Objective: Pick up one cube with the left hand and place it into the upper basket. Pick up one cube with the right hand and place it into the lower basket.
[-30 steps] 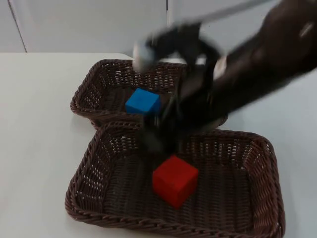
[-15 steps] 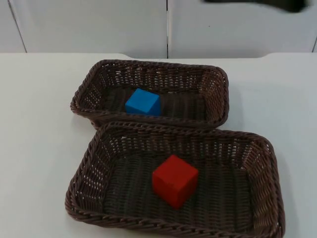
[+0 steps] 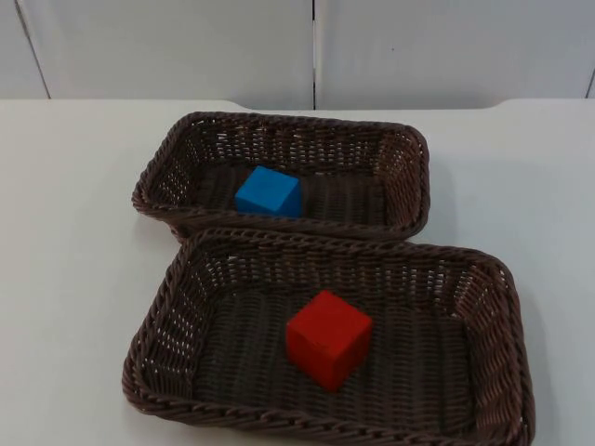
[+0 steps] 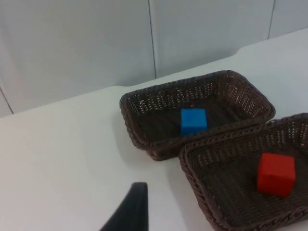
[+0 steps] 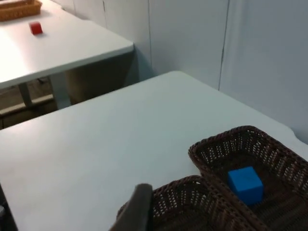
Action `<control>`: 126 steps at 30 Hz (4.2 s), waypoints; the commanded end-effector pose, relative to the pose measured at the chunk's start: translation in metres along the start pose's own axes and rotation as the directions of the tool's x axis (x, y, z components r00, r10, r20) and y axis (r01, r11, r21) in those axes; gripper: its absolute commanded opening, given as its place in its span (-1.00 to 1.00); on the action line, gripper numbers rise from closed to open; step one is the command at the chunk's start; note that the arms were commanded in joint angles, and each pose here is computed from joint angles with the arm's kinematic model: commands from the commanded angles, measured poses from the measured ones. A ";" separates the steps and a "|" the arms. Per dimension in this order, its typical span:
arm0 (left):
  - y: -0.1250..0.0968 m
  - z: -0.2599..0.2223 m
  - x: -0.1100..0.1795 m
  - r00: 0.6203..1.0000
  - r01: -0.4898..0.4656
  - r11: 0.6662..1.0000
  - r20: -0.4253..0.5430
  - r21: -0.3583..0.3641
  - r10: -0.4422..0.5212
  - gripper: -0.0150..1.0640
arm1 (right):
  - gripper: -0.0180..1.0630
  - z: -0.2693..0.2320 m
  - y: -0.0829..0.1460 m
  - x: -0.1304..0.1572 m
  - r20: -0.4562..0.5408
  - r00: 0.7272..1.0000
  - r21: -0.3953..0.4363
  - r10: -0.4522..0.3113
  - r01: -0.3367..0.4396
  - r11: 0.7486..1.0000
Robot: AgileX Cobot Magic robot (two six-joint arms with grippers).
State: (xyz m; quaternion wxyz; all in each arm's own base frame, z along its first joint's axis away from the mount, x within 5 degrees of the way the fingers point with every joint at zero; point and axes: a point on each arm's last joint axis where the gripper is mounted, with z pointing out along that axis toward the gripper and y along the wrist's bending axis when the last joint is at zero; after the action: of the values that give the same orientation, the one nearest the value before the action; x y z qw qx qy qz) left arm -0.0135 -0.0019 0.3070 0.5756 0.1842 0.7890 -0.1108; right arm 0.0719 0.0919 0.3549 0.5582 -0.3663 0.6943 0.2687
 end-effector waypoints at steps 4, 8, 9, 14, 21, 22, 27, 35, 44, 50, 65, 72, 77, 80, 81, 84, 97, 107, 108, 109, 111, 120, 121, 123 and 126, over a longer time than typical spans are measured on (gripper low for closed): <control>-0.001 0.006 0.010 0.998 0.018 1.000 -0.056 0.009 -0.017 0.97 | 0.67 -0.028 0.005 0.010 -0.005 1.000 -0.012 -0.020 0.019 1.000; -0.001 0.012 0.018 0.995 0.024 1.000 -0.094 0.009 -0.023 0.97 | 0.67 -0.043 0.004 0.016 -0.026 1.000 0.018 -0.008 0.008 1.000; -0.001 0.012 0.018 0.995 0.024 1.000 -0.099 0.009 -0.023 0.97 | 0.67 -0.048 0.003 0.018 -0.042 0.999 0.037 -0.001 0.002 0.999; 0.000 0.014 0.024 0.989 0.021 1.000 -0.147 0.004 -0.020 0.97 | 0.67 -0.065 0.002 0.030 -0.096 0.995 0.066 0.020 -0.014 0.998; 0.000 0.017 0.028 0.985 0.028 1.000 -0.172 0.004 -0.027 0.97 | 0.67 -0.098 0.007 0.047 -0.102 0.993 0.069 0.061 -0.054 0.996; 0.000 0.017 0.028 0.985 0.028 1.000 -0.172 0.004 -0.027 0.97 | 0.67 -0.104 0.007 0.050 -0.099 0.993 0.073 0.068 -0.061 0.995; 0.000 0.017 0.028 0.985 0.028 1.000 -0.172 0.004 -0.027 0.97 | 0.67 -0.124 0.005 0.063 -0.078 0.993 0.132 0.089 -0.078 0.988; 0.000 0.017 0.028 0.985 0.028 1.000 -0.172 0.004 -0.027 0.97 | 0.67 -0.131 0.006 0.072 -0.116 0.988 0.138 0.097 -0.080 0.987; 0.000 0.017 0.028 0.985 0.028 1.000 -0.172 0.004 -0.027 0.97 | 0.67 -0.132 0.004 0.077 -0.171 0.981 0.170 0.092 -0.063 0.983; 0.000 0.017 0.028 0.985 0.028 1.000 -0.172 0.004 -0.027 0.97 | 0.67 -0.122 0.004 0.088 -0.223 0.968 0.165 0.117 -0.081 0.983; 0.000 0.017 0.028 0.985 0.032 0.999 -0.172 0.002 -0.031 0.97 | 0.67 -0.104 0.004 0.102 -0.231 0.965 0.156 0.126 -0.091 0.984; 0.000 0.017 0.028 0.985 0.031 1.000 -0.172 0.000 -0.030 0.97 | 0.83 -0.104 0.004 0.102 -0.231 0.965 0.156 0.126 -0.091 0.984; 0.000 0.017 0.028 0.985 0.031 1.000 -0.172 0.000 -0.030 0.97 | 0.98 -0.104 0.004 0.102 -0.231 0.965 0.156 0.126 -0.091 0.984; 0.000 0.017 0.028 0.985 0.031 1.000 -0.172 0.000 -0.030 0.97 | 0.98 -0.104 0.004 0.102 -0.230 0.965 0.159 0.129 -0.093 0.983; 0.000 0.017 0.028 0.985 0.031 1.000 -0.172 0.000 -0.030 0.97 | 0.98 -0.104 0.004 0.102 -0.230 0.965 0.159 0.129 -0.093 0.983; 0.000 0.017 0.028 0.985 0.031 1.000 -0.172 0.000 -0.030 0.97 | 0.98 -0.104 0.004 0.102 -0.230 0.965 0.159 0.129 -0.093 0.983; 0.001 0.017 0.028 0.984 0.034 0.999 -0.173 -0.027 -0.039 0.97 | 0.98 -0.104 0.004 0.102 -0.228 0.965 0.163 0.131 -0.094 0.982; 0.000 0.018 0.028 0.978 0.094 0.973 -0.164 -0.211 -0.130 0.97 | 0.98 -0.104 0.004 0.102 -0.222 0.963 0.217 0.154 -0.105 0.970; 0.000 0.018 0.028 0.977 0.101 0.967 -0.162 -0.233 -0.141 0.97 | 0.98 -0.104 0.004 0.102 -0.220 0.962 0.236 0.163 -0.110 0.966; 0.000 0.018 0.028 0.975 0.108 0.961 -0.159 -0.255 -0.152 0.97 | 0.98 -0.104 0.005 0.102 -0.218 0.961 0.254 0.171 -0.114 0.960; 0.000 0.018 0.028 0.974 0.116 0.953 -0.156 -0.280 -0.164 0.97 | 0.98 -0.104 0.005 0.102 -0.214 0.960 0.277 0.182 -0.119 0.953; -0.001 0.019 0.028 0.968 0.141 0.922 -0.144 -0.361 -0.205 0.97 | 0.98 -0.104 0.006 0.102 -0.191 0.952 0.401 0.239 -0.147 0.904; -0.001 0.019 0.028 0.968 0.143 0.919 -0.142 -0.368 -0.208 0.97 | 0.98 -0.104 0.006 0.102 -0.184 0.950 0.430 0.253 -0.153 0.890; -0.001 0.019 0.028 0.967 0.145 0.917 -0.142 -0.372 -0.210 0.97 | 0.98 -0.104 0.006 0.102 -0.178 0.948 0.456 0.265 -0.159 0.876; -0.001 0.019 0.028 0.967 0.144 0.915 -0.142 -0.376 -0.210 0.97 | 0.98 -0.104 0.007 0.102 -0.150 0.940 0.548 0.307 -0.179 0.817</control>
State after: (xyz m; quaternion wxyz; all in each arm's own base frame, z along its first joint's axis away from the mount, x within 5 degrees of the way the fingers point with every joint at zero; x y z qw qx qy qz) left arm -0.0043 -0.0057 0.2763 0.5155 0.0147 0.8568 -0.0009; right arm -0.0055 -0.0075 0.2816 0.5086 -0.1666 0.8378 0.1076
